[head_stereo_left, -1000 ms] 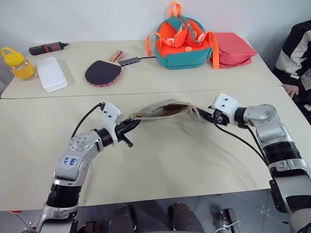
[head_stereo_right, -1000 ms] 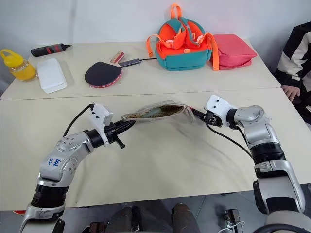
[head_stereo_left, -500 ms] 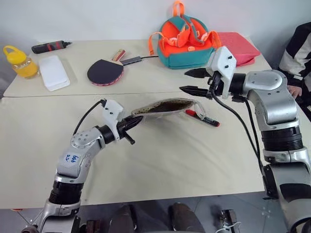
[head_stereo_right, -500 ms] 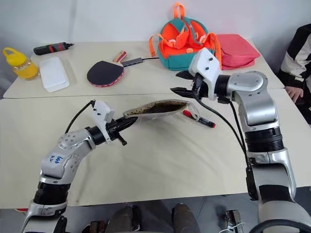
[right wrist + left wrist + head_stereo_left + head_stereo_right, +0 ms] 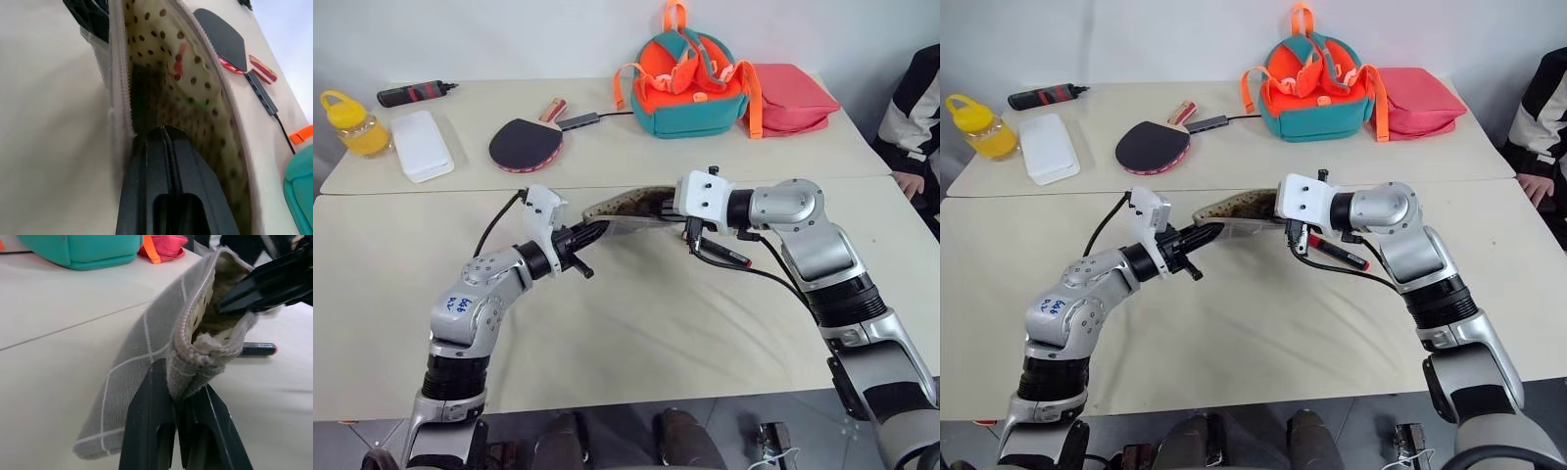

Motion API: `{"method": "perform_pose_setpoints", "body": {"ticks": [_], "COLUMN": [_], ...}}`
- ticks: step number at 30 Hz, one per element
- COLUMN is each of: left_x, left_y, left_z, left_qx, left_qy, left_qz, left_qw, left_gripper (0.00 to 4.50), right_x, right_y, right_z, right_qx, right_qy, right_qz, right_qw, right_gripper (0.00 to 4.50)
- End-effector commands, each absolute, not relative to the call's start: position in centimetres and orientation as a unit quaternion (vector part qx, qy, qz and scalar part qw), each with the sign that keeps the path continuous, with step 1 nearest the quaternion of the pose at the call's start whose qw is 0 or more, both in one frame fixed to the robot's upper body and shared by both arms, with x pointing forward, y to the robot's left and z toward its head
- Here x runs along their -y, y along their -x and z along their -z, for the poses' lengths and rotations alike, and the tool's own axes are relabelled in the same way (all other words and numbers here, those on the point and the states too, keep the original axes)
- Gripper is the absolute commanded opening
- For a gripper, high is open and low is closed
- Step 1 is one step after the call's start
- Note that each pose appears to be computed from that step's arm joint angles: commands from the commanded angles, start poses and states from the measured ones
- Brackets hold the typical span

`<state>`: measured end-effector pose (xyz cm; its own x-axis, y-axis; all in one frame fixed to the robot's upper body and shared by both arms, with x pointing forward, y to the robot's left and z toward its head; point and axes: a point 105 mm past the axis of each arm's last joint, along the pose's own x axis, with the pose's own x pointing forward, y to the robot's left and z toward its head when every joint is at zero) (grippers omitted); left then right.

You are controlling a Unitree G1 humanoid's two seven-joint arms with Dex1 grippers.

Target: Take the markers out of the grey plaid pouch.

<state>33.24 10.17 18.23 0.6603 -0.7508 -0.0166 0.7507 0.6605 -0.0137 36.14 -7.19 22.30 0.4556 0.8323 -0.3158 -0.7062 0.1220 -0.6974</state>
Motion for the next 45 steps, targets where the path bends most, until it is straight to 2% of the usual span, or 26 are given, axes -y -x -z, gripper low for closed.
{"method": "perform_pose_setpoints", "body": {"ticks": [1,4,6,9,13,18,20,23,27,34,37,42,45], "left_x": [-9.6,-9.4,-8.9,-8.3,-8.4,-9.1,-9.2,-8.8,-8.3,-9.1,-9.0,-8.6,-8.8], "left_y": [-32.0,-31.4,-30.0,-27.7,-26.2,-27.4,-28.1,-28.7,-28.2,-29.4,-29.6,-29.4,-29.5], "left_z": [-19.8,-20.6,-20.8,-20.2,-18.9,-17.7,-16.1,-15.4,-14.0,-13.4,-13.8,-15.0,-15.0], "left_qx": [0.011,0.011,-0.015,-0.056,-0.102,-0.117,-0.127,-0.123,-0.134,-0.128,-0.124,-0.123,-0.133], "left_qy": [0.002,0.017,0.048,0.063,0.089,0.136,0.109,0.105,0.082,0.079,0.092,0.155,0.18], "left_qz": [0.437,0.458,0.498,0.55,0.569,0.533,0.51,0.495,0.501,0.474,0.476,0.489,0.489], "left_qw": [0.899,0.889,0.866,0.831,0.811,0.827,0.844,0.853,0.851,0.867,0.866,0.85,0.843], "left_gripper": [0.0,0.0,0.0,0.0,0.0,0.0,0.0,0.0,0.0,0.0,0.0,0.0,0.0], "right_x": [7.6,8.0,8.5,8.3,8.4,8.3,8.7,8.9,8.2,6.6,6.3,5.8,5.7], "right_y": [-35.0,-34.6,-33.8,-32.6,-31.0,-31.0,-31.2,-31.6,-32.5,-33.4,-33.8,-33.2,-33.0], "right_z": [-23.6,-23.2,-23.1,-23.7,-22.1,-20.7,-18.7,-17.0,-17.2,-18.0,-19.2,-20.2,-18.4], "right_qx": [0.08,0.066,0.03,-0.005,-0.049,-0.078,-0.099,-0.114,-0.094,-0.058,-0.038,-0.024,-0.05], "right_qy": [0.443,0.467,0.483,0.443,0.454,0.474,0.512,0.52,0.509,0.492,0.49,0.483,0.485], "right_qz": [-0.535,-0.541,-0.555,-0.578,-0.604,-0.602,-0.595,-0.59,-0.582,-0.578,-0.57,-0.584,-0.6], "right_qw": [0.715,0.696,0.677,0.685,0.653,0.638,0.612,0.607,0.627,0.649,0.658,0.653,0.634], "right_gripper": [0.04,0.04,0.04,0.04,0.04,0.04,0.04,0.04,0.04,0.04,0.6,2.21,2.21]}}
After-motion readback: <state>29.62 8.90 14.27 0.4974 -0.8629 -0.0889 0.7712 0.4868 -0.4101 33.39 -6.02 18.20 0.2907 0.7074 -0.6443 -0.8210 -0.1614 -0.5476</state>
